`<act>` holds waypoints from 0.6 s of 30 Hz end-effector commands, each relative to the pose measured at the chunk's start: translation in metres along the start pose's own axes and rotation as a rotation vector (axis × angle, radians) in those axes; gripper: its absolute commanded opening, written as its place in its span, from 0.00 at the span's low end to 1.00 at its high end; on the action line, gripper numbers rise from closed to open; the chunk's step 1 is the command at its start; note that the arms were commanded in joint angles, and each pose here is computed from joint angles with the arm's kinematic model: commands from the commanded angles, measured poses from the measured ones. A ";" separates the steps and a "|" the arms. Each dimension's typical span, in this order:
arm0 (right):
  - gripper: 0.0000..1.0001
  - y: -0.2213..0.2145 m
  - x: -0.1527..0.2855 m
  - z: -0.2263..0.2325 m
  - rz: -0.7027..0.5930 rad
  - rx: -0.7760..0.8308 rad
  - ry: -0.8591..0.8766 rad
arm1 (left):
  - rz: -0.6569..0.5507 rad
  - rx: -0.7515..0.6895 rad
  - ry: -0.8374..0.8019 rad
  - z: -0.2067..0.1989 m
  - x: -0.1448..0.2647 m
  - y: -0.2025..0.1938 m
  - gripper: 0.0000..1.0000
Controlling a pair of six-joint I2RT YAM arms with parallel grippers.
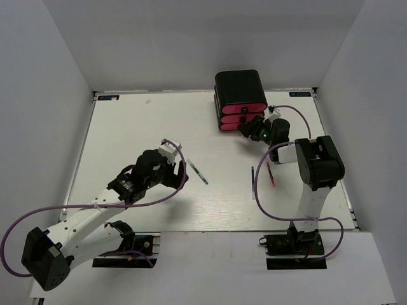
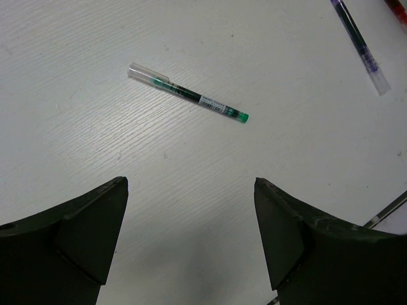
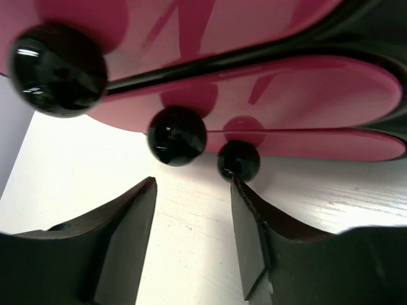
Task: Sort the stationery into containers
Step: Open the drawer
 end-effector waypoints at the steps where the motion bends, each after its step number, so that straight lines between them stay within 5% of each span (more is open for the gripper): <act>1: 0.55 0.007 -0.006 -0.005 -0.038 0.012 -0.033 | -0.042 -0.010 -0.012 -0.003 0.003 0.009 0.90; 18: 0.55 -0.001 -0.027 -0.022 -0.019 -0.059 -0.097 | -0.030 -0.020 -0.017 -0.003 0.002 0.008 0.90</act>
Point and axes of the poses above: each gripper's point midway between its finger pads, its own x axis back along the fingers, its own z axis along the line the jaws close on, y = z × x, the point moved 7 cm from there along x, back along the fingers, and after that the axes turned 10 degrees about x, right-handed, at the moved point
